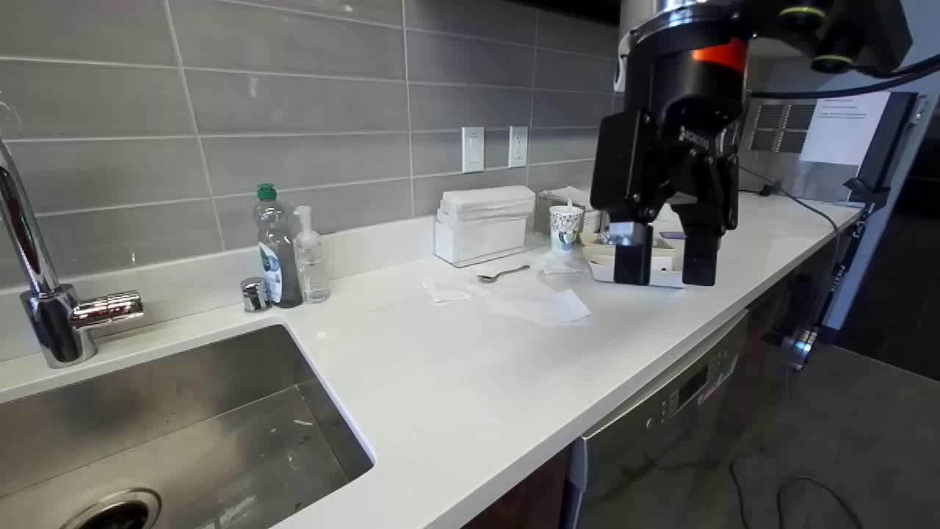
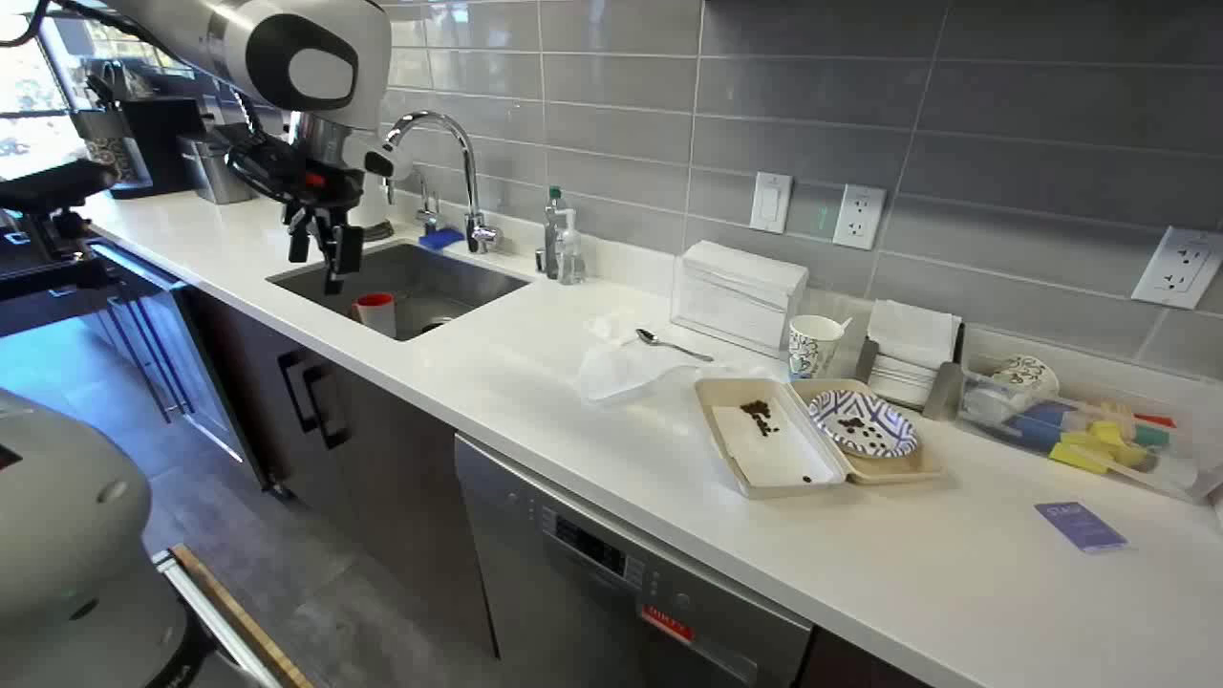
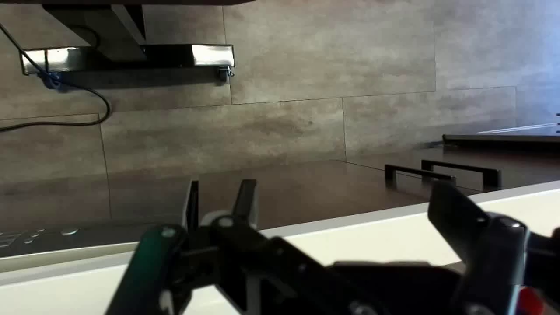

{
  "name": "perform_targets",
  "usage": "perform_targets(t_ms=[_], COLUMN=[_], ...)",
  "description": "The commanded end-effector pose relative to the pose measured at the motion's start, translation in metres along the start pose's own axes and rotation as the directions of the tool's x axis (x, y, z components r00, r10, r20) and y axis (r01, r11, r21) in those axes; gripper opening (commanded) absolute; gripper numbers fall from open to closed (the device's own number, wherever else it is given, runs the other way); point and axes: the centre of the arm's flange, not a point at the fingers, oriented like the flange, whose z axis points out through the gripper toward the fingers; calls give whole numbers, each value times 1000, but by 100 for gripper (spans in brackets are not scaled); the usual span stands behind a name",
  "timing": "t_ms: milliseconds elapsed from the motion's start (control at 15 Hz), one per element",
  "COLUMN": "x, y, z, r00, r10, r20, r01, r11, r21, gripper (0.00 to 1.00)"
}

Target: Slide the napkin to the left

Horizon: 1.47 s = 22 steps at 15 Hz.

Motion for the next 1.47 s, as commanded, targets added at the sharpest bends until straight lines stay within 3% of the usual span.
perform_targets(t_ms=[0,667,933,1400], x=[0,5,32,97], y=[0,5,43,119], z=[0,0,-9,-2], r00=[1000,999,989,962], r10=[0,32,127,163], r20=[0,-13,-79,-221], r01=[0,-32,-131,-205], r11=[1000,999,991,961], r21=[0,-8,-36,-183], gripper=[100,100,100,100])
